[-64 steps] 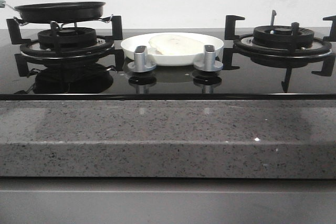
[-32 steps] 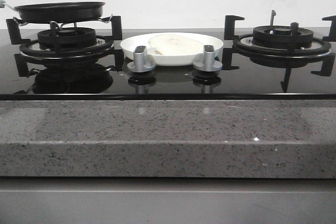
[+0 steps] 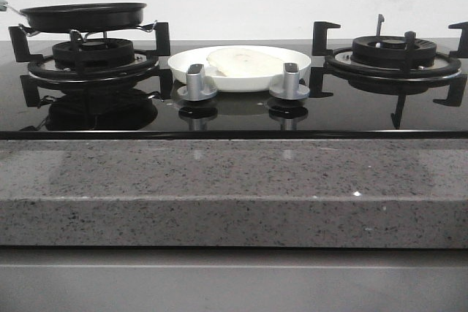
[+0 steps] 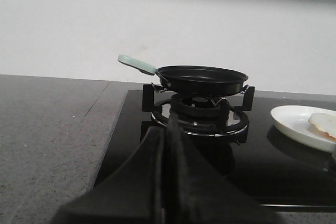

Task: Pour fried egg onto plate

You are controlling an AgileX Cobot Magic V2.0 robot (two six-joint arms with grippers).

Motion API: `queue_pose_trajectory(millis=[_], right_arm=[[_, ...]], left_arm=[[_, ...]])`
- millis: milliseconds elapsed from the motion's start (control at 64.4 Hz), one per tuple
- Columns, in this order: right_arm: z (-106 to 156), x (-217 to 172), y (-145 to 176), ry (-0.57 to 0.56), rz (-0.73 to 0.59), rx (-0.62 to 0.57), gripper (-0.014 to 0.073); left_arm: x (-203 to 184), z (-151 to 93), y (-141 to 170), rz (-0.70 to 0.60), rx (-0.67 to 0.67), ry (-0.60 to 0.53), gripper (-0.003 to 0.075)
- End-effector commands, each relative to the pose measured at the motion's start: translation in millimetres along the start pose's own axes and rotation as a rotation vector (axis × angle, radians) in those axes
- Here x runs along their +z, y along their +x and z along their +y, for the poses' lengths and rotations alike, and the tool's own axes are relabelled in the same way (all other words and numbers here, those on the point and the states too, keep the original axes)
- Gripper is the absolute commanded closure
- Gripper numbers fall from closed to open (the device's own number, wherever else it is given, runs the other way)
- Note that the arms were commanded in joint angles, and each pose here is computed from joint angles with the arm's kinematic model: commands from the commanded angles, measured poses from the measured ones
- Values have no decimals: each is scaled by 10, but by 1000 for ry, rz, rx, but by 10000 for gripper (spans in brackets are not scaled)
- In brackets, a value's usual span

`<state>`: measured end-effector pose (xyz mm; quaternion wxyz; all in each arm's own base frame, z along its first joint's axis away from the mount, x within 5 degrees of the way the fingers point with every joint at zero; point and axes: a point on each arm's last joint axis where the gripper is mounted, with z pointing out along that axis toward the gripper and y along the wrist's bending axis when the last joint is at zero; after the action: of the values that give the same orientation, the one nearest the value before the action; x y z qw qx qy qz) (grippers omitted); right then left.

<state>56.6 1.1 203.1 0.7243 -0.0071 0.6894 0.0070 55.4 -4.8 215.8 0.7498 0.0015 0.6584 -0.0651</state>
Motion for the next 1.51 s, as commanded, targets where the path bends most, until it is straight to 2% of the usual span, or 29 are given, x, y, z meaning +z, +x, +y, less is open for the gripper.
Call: queue_pose_trajectory(millis=[0, 357, 544, 777, 1491], right_arm=[[2, -19, -86, 1, -91, -25, 662], [-3, -16, -35, 6, -35, -17, 662], [-2, -16, -38, 3, -39, 67, 662], [-2, -21, -99, 1, -106, 66, 662], [-2, -21, -97, 1, -103, 66, 662]], left_arm=[[-18, 3, -67, -96, -13, -1, 739], [-18, 3, -67, -96, -13, -1, 739], [-18, 3, -67, -96, -13, -1, 739], [-18, 3, -67, -96, -13, -1, 739], [-18, 3, -67, -96, -13, -1, 739]])
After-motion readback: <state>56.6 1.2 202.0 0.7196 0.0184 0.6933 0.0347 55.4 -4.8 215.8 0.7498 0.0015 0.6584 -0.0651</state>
